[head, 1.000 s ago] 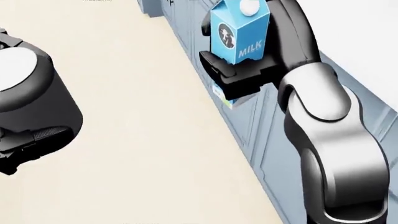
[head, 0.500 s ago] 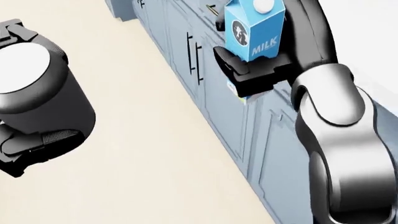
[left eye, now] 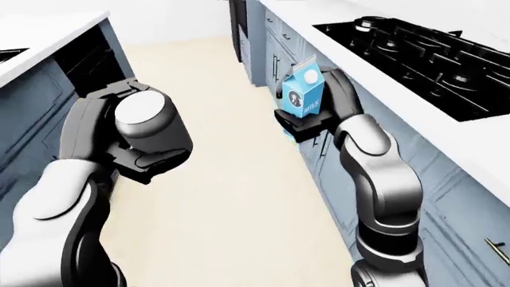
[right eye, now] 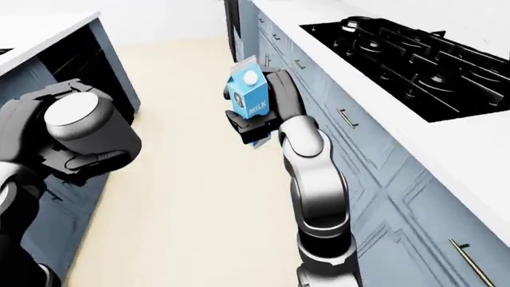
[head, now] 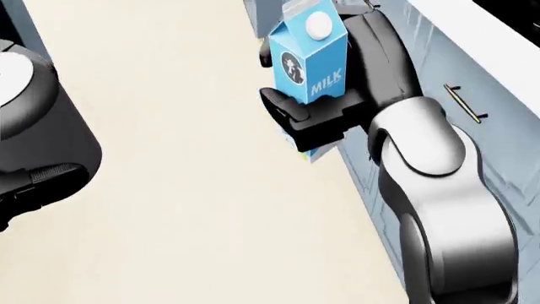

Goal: Move the drinks to the dining counter.

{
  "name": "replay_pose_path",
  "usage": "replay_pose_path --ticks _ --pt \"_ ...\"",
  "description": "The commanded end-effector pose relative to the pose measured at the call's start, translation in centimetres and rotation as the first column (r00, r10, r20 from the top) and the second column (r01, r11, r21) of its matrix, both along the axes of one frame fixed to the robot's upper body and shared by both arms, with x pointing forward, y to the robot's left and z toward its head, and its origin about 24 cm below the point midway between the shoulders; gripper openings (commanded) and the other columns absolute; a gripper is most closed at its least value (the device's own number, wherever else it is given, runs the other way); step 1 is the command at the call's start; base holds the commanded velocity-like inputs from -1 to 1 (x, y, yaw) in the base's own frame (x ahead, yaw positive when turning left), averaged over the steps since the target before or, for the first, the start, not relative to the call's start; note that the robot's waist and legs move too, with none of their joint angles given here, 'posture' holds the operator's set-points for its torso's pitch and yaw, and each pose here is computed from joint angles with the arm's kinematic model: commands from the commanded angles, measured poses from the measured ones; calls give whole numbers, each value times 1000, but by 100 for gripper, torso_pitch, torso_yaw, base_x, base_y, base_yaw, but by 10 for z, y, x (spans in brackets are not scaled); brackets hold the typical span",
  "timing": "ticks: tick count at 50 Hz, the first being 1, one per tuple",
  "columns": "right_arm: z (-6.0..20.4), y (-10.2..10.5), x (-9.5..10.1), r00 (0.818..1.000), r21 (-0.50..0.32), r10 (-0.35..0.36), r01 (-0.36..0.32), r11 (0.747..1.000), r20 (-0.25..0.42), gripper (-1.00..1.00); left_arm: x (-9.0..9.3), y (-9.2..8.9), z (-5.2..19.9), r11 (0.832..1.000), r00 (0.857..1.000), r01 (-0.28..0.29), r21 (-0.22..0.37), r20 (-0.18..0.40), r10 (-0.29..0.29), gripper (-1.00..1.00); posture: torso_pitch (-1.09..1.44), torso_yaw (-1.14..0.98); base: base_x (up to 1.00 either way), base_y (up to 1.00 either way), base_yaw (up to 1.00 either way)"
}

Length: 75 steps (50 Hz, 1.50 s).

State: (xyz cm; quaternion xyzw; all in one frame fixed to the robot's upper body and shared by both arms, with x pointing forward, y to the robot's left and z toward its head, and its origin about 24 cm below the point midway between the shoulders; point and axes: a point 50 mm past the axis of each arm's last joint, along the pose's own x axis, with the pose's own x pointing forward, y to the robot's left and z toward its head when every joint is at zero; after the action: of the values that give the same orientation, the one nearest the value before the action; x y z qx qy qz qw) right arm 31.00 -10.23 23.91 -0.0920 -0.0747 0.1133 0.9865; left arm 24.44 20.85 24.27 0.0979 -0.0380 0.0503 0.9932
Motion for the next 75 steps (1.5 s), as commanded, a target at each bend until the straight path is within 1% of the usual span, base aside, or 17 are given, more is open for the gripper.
replay_pose_path --ticks 1,25,57,75 --pt "28 -6 -9 987 23 -35 32 999 157 -100 -6 -9 18 998 991 57 35 116 -61 -100 0 0 0 0 100" --pt "26 -5 -11 987 15 -17 15 1000 160 -100 -7 -8 18 998 991 59 34 118 -62 -100 0 0 0 0 100" --pt "23 0 -16 985 1 27 -27 1000 168 -100 -8 -8 15 998 991 61 31 117 -65 -100 0 0 0 0 100" --pt "23 1 -17 985 -3 37 -37 999 169 -99 -7 -8 14 998 991 62 33 116 -65 -100 0 0 0 0 100"
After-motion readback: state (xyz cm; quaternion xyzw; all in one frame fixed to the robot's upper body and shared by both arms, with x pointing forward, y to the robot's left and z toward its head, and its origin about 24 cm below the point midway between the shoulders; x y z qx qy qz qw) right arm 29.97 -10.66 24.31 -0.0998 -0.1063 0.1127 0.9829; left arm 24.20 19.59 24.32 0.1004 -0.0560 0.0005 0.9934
